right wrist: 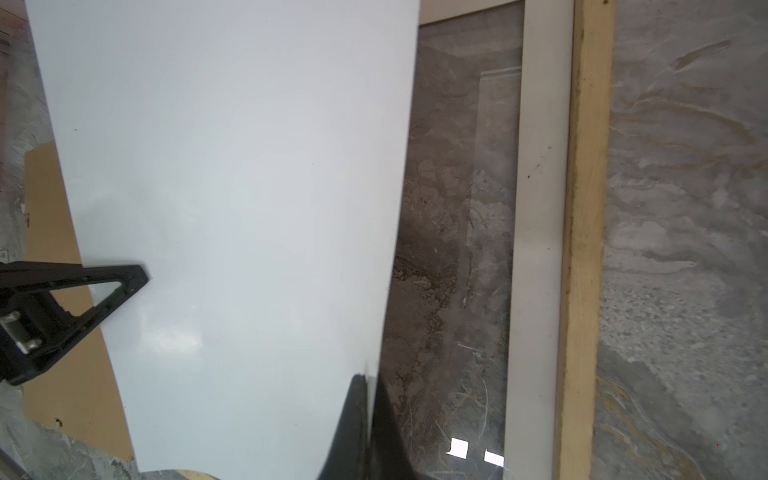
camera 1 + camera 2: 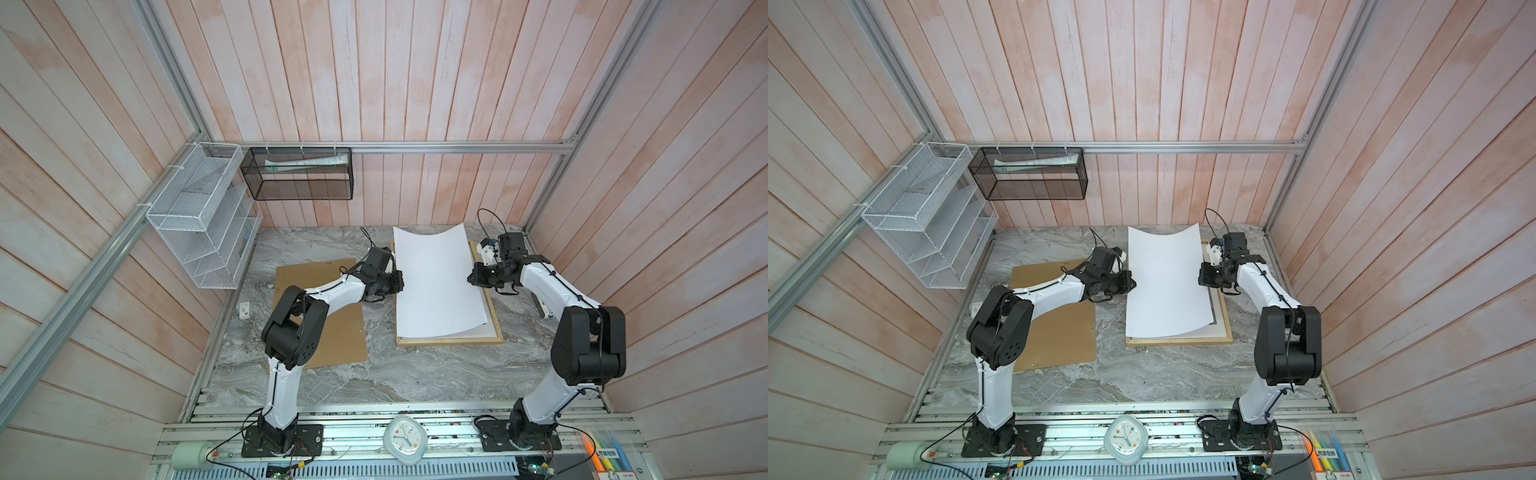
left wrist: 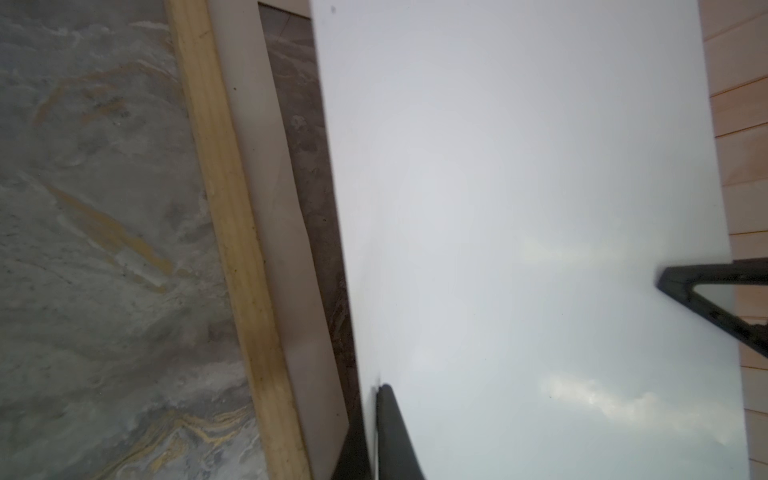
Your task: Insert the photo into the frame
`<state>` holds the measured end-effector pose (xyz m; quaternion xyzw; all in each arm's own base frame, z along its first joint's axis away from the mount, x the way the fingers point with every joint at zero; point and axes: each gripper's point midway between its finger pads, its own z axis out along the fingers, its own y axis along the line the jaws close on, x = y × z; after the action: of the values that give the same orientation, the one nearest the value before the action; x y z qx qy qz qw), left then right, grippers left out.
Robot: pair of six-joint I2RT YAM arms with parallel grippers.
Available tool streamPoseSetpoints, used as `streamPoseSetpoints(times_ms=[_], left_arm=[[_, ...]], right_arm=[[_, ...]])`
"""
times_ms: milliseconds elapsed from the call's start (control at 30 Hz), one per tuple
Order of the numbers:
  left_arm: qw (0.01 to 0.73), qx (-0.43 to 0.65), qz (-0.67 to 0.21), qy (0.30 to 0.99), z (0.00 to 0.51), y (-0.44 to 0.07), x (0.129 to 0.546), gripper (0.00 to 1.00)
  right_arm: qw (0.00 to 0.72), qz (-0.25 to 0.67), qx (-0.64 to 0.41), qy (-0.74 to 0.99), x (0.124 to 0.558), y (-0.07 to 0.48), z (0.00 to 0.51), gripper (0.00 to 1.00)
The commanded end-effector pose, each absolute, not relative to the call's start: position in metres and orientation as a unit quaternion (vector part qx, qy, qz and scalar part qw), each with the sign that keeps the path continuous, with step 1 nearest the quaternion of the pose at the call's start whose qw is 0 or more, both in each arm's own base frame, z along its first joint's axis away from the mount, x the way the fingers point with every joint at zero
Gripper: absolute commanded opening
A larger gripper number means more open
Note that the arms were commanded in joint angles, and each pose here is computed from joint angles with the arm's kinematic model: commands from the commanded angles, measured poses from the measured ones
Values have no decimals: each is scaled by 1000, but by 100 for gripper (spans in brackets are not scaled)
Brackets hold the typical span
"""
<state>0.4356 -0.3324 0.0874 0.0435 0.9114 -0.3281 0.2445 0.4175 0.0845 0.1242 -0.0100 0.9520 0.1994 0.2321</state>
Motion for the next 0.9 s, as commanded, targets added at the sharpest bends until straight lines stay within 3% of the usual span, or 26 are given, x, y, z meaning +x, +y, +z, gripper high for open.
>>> streamPoseSetpoints(times_ms=[0, 400, 867], left_arm=[[251, 47, -344, 903, 91, -343, 443, 9], [244, 42, -329, 911, 81, -336, 437, 29], [283, 20, -241, 928, 103, -272, 439, 34]], right_arm=[[227, 178, -15, 957, 419, 73, 120, 0], [211, 166, -31, 963, 426, 68, 103, 0], [204, 166, -22, 965, 428, 68, 93, 0]])
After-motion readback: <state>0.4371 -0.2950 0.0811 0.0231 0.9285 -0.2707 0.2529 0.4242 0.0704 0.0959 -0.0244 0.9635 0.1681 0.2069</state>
